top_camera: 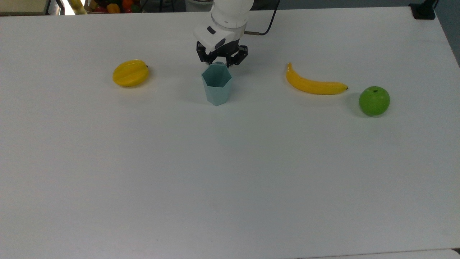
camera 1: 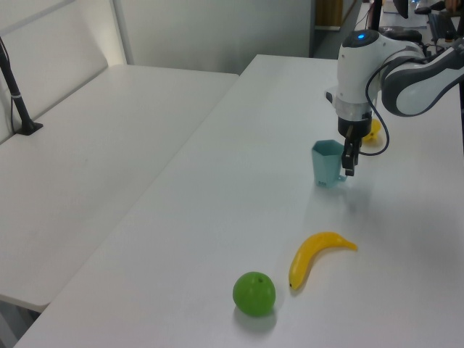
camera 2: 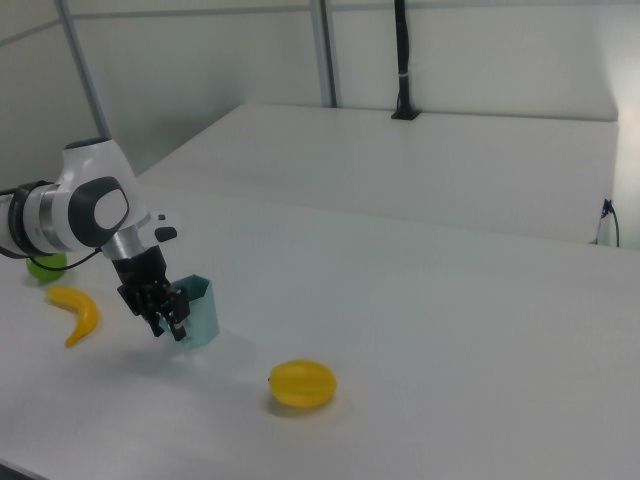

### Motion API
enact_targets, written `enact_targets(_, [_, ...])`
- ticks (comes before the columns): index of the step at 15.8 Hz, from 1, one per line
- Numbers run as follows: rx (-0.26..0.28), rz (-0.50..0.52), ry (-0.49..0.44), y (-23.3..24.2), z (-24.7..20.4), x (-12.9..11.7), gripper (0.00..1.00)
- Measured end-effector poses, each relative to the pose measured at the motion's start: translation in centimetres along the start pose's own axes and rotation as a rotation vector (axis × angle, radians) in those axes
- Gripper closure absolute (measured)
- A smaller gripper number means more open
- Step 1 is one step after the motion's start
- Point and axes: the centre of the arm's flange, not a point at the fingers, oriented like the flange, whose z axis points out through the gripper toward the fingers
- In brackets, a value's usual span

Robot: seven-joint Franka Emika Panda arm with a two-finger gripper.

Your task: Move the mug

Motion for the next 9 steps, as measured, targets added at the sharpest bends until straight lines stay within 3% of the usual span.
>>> enact_targets(5, [-0.034, 0.012, -0.082, 0.7, -2.0, -0.1, 0.01])
enact_targets(9, [-0.027, 0.062, -0.058, 2.3, -10.1, 1.6, 0.0])
